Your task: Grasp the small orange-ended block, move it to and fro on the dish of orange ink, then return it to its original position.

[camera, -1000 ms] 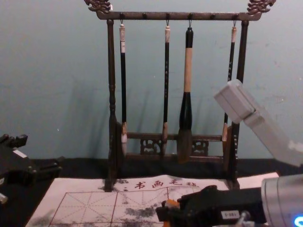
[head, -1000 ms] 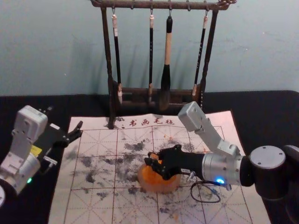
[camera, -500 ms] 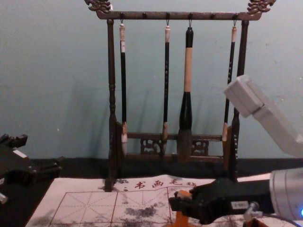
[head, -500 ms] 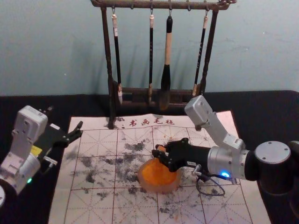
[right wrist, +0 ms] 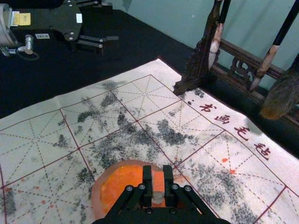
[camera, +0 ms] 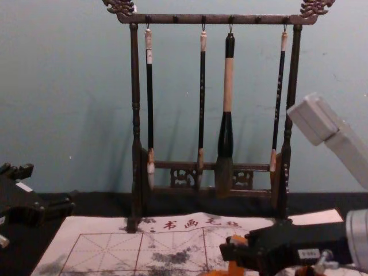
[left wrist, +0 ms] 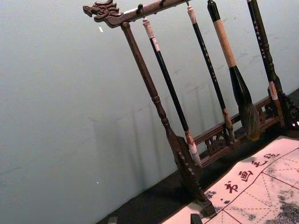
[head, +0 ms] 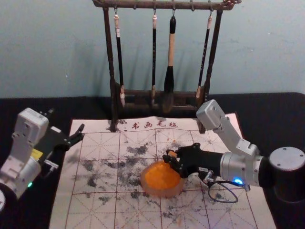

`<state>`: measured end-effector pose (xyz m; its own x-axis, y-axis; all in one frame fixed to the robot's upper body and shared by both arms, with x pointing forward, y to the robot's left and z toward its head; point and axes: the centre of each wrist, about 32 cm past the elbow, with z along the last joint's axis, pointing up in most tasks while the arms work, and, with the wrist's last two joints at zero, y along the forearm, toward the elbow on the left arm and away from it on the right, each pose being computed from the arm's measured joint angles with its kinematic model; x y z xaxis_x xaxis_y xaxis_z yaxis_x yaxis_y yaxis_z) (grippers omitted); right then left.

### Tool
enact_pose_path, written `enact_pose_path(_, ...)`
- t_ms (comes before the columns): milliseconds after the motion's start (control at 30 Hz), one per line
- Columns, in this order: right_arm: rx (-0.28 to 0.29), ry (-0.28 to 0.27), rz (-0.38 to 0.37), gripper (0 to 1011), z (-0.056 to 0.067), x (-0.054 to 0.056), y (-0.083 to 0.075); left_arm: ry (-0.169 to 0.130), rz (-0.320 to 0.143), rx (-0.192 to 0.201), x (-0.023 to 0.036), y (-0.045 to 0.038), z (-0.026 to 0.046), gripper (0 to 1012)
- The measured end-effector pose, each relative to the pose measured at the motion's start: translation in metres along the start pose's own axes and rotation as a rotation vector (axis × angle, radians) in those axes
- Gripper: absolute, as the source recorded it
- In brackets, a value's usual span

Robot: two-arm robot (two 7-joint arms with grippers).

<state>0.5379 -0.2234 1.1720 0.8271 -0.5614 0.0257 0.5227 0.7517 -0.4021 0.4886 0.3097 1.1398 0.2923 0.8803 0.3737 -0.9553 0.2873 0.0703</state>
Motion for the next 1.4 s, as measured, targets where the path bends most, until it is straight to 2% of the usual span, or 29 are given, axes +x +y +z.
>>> enact_pose_path(333,-0.003,0.011,0.020,40,-0.004,-0.006,-0.007,0.000,0.000,0.000,0.0000,0.0000,0.0000,1010)
enact_pose_path(600,-0.003,0.017,0.052,40,-0.005,-0.012,-0.005,0.000,0.000,0.000,0.0000,0.0000,0.0000,1010)
enact_pose_path(967,0.002,0.016,0.085,40,-0.002,-0.018,0.008,0.000,0.000,0.000,0.0000,0.0000,0.0000,1010)
enact_pose_path(1400,0.009,0.009,0.086,40,0.005,-0.014,0.024,0.000,0.000,0.000,0.0000,0.0000,0.0000,1010)
